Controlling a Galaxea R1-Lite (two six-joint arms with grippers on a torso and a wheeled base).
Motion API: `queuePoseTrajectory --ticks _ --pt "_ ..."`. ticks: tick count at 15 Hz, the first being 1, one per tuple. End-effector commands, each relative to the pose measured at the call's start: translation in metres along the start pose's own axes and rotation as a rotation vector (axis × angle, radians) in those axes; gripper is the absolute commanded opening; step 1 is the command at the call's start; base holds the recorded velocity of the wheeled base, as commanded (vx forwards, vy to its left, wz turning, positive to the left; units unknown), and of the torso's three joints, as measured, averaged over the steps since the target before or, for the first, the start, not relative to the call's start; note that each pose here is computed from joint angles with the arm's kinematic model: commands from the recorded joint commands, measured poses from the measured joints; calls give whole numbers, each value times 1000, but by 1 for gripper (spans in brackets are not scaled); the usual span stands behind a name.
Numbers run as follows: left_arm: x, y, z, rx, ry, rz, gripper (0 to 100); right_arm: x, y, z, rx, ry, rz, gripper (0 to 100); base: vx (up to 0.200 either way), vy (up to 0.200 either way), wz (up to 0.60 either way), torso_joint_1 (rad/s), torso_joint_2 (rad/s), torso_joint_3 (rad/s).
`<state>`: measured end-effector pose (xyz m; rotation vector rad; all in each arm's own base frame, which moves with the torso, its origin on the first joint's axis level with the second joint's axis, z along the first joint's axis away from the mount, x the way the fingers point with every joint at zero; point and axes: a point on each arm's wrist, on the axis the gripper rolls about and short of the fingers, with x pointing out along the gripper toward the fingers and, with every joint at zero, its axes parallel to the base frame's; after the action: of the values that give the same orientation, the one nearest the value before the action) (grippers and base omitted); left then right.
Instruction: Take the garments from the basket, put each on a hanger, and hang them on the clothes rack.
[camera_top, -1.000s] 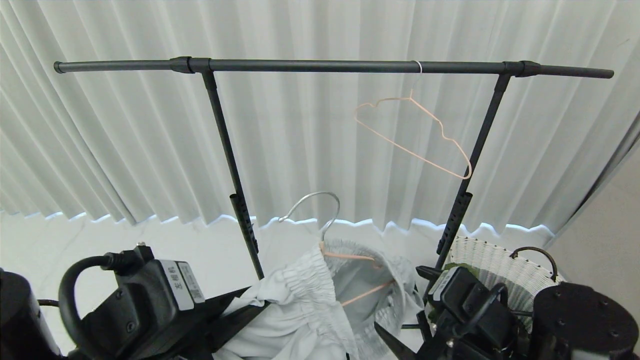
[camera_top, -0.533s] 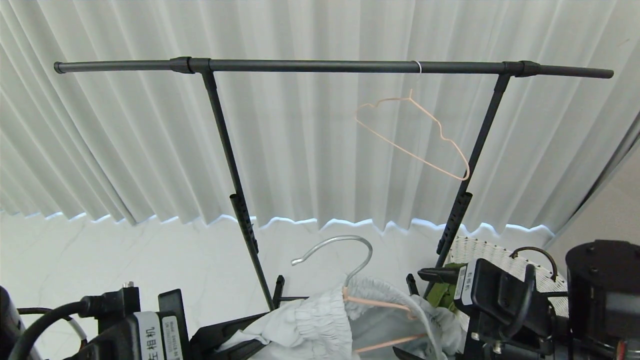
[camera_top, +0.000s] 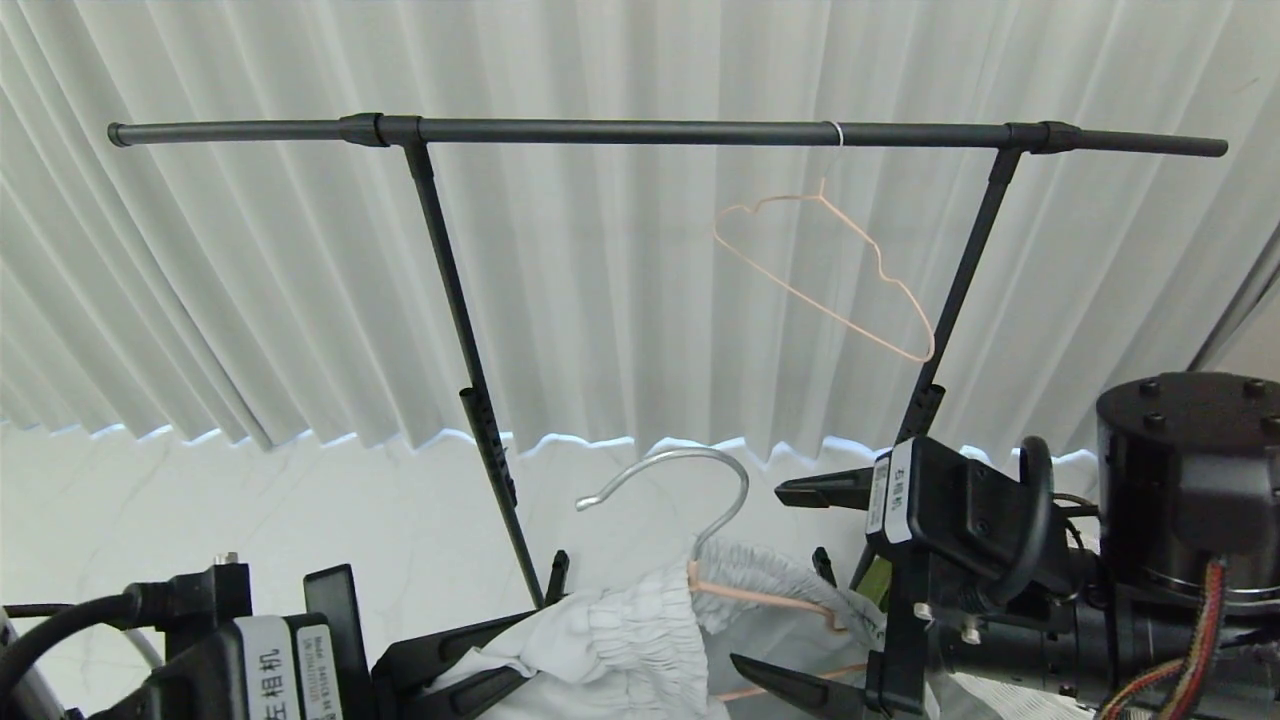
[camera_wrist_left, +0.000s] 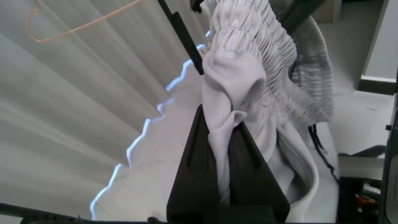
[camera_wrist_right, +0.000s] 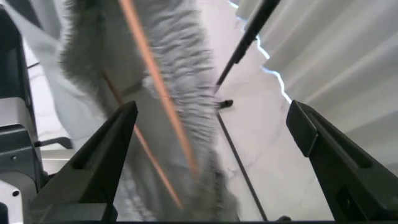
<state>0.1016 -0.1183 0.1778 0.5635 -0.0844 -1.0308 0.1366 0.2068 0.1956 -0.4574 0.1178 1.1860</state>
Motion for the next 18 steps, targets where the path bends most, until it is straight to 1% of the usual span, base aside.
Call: queuePoseTrajectory --ticks 1,5,8,11,14,17,18 --pt "2 4 6 3 -18 10 0 7 2 1 -2 6 15 100 0 0 0 0 0 0" --pt "5 11 9 0 -19 40 0 8 -1 6 -1 6 10 100 0 0 0 0 0 0" --pt "8 16 14 2 -32 54 0 11 -12 12 7 11 -15 100 0 0 0 0 0 0" --pt "9 18 17 8 -50 45 0 12 -14 11 10 16 -20 100 0 0 0 0 0 0" --pt "8 17 17 57 -66 13 0 11 -22 8 20 24 -48 100 0 0 0 0 0 0" --pt "10 22 15 52 -49 35 0 11 -24 7 23 27 -55 100 0 0 0 0 0 0" --pt "10 24 16 51 -51 44 0 11 -24 7 23 27 -55 0 0 0 0 0 0 0"
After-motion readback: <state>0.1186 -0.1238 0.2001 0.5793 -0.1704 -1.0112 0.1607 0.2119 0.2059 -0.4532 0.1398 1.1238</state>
